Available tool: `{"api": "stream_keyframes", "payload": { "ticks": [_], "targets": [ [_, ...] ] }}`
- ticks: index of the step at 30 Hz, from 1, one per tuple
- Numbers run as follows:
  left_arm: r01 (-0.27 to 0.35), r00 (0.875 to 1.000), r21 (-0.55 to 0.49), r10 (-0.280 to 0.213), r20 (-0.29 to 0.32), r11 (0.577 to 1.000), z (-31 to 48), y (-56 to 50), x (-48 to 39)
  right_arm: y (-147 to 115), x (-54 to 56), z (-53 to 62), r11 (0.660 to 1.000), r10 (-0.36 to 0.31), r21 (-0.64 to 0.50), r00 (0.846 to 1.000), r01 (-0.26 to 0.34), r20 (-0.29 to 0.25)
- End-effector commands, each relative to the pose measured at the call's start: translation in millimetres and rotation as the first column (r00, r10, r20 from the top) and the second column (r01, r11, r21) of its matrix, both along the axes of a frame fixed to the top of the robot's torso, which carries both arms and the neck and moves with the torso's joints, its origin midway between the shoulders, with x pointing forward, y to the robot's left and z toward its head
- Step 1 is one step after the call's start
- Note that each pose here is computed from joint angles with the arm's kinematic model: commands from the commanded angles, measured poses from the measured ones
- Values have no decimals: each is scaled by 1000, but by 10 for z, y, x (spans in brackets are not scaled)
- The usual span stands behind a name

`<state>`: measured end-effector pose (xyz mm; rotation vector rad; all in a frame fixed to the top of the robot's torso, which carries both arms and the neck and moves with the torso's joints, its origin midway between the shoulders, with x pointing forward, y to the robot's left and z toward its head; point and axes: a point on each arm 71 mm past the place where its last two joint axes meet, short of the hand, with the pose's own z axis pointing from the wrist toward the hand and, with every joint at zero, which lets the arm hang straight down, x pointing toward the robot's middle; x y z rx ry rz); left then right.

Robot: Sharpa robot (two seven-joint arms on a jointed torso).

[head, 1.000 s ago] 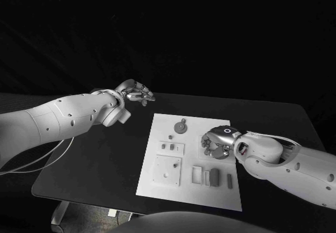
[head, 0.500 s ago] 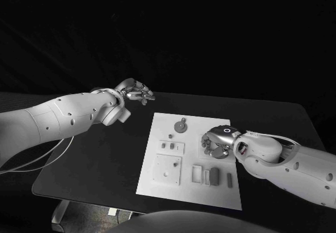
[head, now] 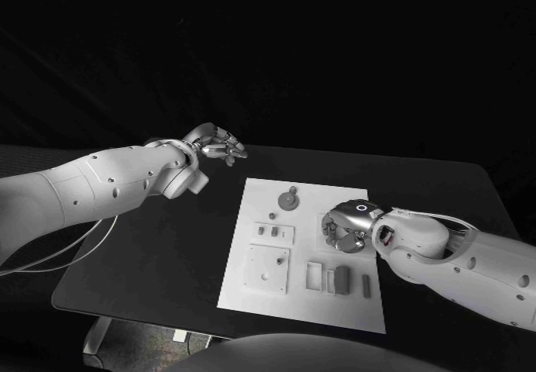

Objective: Assemble the parts on the task board

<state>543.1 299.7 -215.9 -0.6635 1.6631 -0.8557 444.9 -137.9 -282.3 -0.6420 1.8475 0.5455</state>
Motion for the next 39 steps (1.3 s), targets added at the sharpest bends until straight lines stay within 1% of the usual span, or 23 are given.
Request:
{"api": "stream_keyframes", "payload": {
  "ticks": [1, 20, 27, 30, 39],
  "targets": [
    [9, 1000, -9, -9, 0, 1000, 9, -19, 1, 5, -7, -11, 1000, 12, -19, 1000, -12, 1],
    [7, 1000, -8, -7, 1, 1000, 10, -15, 2, 22, -2, -8, 1000, 15, -24, 1000, -15, 22],
    [7, 1000, -8, -7, 1, 1000, 10, -16, 2, 36, 1, 1, 1000, 16, -17, 999, -16, 36],
    [6, 1000, -8, -6, 1, 1000, 10, -15, 2, 37, 5, 12, 1000, 13, -8, 999, -13, 50],
    [5, 1000, -8, -5, 2, 1000, 10, -9, 2, 36, -3, 13, 1000, 15, -8, 999, -15, 46]
  ]
}}
